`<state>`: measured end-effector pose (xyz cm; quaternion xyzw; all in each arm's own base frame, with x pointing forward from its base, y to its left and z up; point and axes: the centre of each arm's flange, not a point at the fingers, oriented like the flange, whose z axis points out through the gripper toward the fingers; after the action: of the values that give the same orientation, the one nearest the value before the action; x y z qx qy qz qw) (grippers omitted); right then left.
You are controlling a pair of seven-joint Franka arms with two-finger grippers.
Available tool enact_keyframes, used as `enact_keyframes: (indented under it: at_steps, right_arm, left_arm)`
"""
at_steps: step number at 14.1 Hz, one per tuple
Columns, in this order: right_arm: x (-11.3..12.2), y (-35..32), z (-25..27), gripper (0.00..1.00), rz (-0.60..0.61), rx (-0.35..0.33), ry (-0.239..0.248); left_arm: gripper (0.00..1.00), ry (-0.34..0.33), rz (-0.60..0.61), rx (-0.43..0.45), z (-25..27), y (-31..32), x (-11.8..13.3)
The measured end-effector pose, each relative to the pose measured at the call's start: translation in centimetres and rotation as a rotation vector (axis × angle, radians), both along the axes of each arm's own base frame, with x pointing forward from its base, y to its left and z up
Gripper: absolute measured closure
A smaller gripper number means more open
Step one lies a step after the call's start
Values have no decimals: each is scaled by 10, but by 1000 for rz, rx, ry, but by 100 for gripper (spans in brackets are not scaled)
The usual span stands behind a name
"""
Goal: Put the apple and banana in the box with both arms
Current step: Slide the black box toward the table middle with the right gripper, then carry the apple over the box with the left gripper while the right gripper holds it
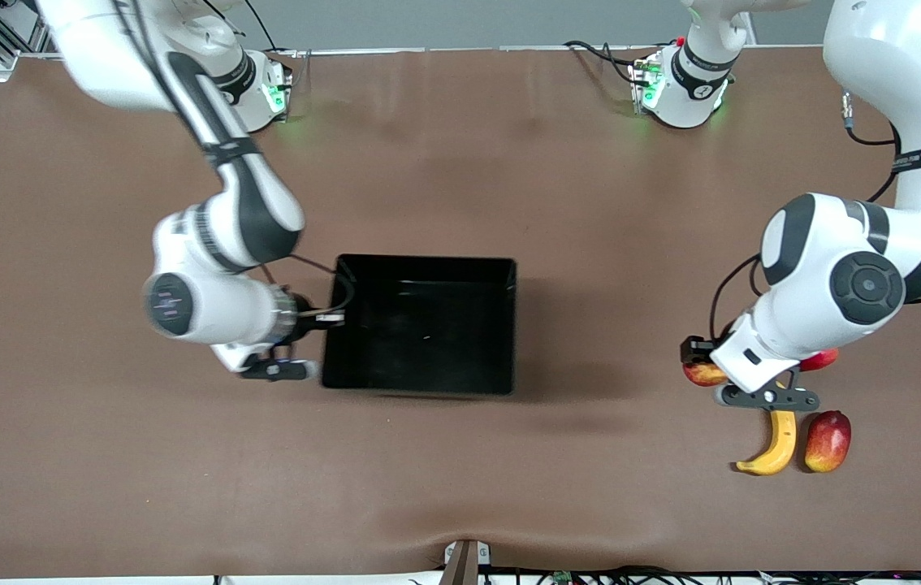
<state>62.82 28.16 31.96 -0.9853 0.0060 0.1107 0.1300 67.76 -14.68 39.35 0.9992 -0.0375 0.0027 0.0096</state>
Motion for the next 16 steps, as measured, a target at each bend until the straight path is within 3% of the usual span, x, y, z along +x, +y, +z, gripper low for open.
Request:
enact_keyframes:
  at_steps: [2,6,9,13,16]
  right_arm:
    - [-10,34,-24,94,5,-3,-13]
    - [-28,96,-76,94,-125,-17,-46]
    - [-38,116,-75,94,-150,-19,-46]
    - [-23,115,-53,57,-140,-19,-87]
    - [7,91,5,27,-131,-55,-57]
  left_arm:
    - [32,11,47,-18,3,-27,-8]
    - [32,28,117,-28,1,-89,-30]
    - [32,31,167,-35,-9,-146,-50]
    - [32,38,179,-69,-60,-198,-64]
    - [32,72,144,-49,-98,-216,-74]
